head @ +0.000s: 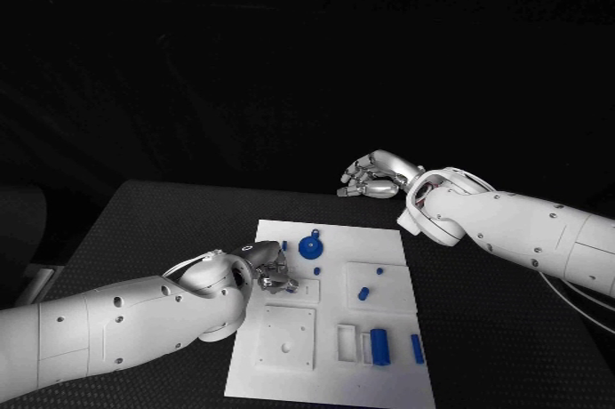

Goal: Assemble the parts on the task board

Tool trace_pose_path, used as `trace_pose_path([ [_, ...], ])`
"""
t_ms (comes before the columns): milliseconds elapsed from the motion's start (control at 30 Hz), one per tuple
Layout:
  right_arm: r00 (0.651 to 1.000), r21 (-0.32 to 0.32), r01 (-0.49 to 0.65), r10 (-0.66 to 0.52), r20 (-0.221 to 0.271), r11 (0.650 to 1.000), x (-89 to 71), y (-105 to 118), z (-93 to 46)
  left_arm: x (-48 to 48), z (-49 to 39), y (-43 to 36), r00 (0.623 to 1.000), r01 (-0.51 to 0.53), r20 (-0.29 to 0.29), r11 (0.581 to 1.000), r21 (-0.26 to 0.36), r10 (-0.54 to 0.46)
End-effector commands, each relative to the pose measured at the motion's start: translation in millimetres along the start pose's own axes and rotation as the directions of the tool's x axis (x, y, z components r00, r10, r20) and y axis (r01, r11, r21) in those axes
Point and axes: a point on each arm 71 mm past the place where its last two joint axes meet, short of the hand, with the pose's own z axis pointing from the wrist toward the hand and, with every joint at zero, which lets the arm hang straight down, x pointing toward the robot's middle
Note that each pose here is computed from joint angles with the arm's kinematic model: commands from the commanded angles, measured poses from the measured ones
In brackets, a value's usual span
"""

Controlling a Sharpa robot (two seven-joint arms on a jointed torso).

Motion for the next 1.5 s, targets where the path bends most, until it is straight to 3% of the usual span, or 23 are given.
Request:
trace_pose_path([
  [33,1.000,-0.013,0.011,-0.011,0.001,1.000,0.0,1.3,-0.2,2.1,0.7,-2.5,1.000,-0.004,0.003,1.000,0.008,0.004],
  [1500,1.000,-0.005,0.001,-0.001,-0.003,1.000,-0.4,-0.9,-1.1,2.7,2.6,-4.9,0.999,0.008,0.031,1.000,0.021,-0.009],
])
